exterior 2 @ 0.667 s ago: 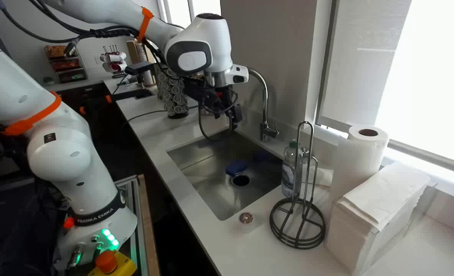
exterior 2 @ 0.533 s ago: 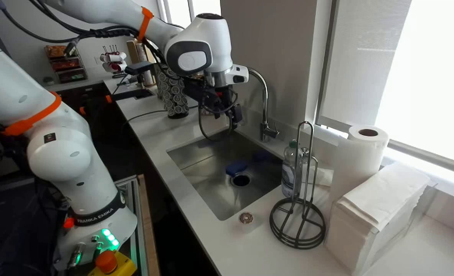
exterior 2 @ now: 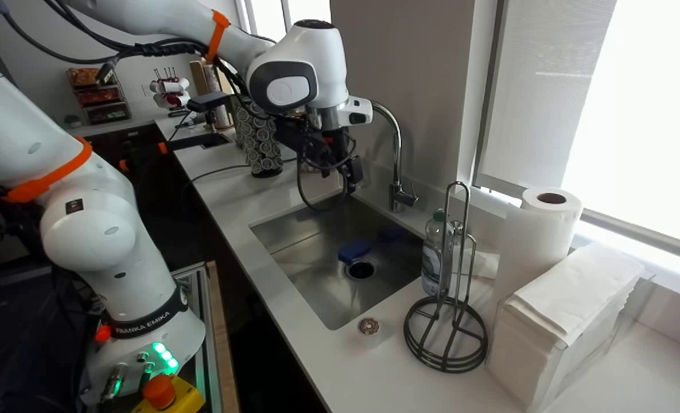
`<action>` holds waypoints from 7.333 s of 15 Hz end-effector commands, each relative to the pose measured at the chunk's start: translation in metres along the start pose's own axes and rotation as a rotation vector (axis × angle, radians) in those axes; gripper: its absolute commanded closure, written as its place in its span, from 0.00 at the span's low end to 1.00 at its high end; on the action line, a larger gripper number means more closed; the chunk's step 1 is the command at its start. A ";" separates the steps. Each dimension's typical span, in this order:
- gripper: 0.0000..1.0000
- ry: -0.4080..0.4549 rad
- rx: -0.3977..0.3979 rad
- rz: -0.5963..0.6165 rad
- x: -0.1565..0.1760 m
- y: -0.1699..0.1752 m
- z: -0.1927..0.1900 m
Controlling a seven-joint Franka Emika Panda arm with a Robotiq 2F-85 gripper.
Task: Pick up the paper towel roll and place it on the paper towel holder
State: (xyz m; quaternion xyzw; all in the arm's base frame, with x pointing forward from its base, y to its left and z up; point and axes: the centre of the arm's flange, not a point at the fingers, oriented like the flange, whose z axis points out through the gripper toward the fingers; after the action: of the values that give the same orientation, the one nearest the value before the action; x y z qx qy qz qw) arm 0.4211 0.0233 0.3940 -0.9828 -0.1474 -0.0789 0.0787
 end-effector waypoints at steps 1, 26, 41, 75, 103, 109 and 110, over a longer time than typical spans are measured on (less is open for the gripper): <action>0.00 -0.028 -0.096 0.152 0.029 0.012 -0.009; 0.00 0.145 -0.633 0.746 0.107 0.197 -0.137; 0.00 0.370 -0.345 1.050 0.092 0.323 -0.107; 0.69 0.254 -0.259 0.848 0.111 0.364 -0.051; 0.96 0.224 -0.474 1.014 0.109 0.232 -0.416; 0.96 0.159 -0.361 1.065 0.080 0.206 -0.449; 0.96 0.143 -0.367 1.076 0.077 0.204 -0.450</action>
State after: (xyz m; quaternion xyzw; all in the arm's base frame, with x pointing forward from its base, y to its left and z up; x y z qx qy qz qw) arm 0.4978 -0.2262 0.8011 -0.9092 0.3870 -0.1398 -0.0632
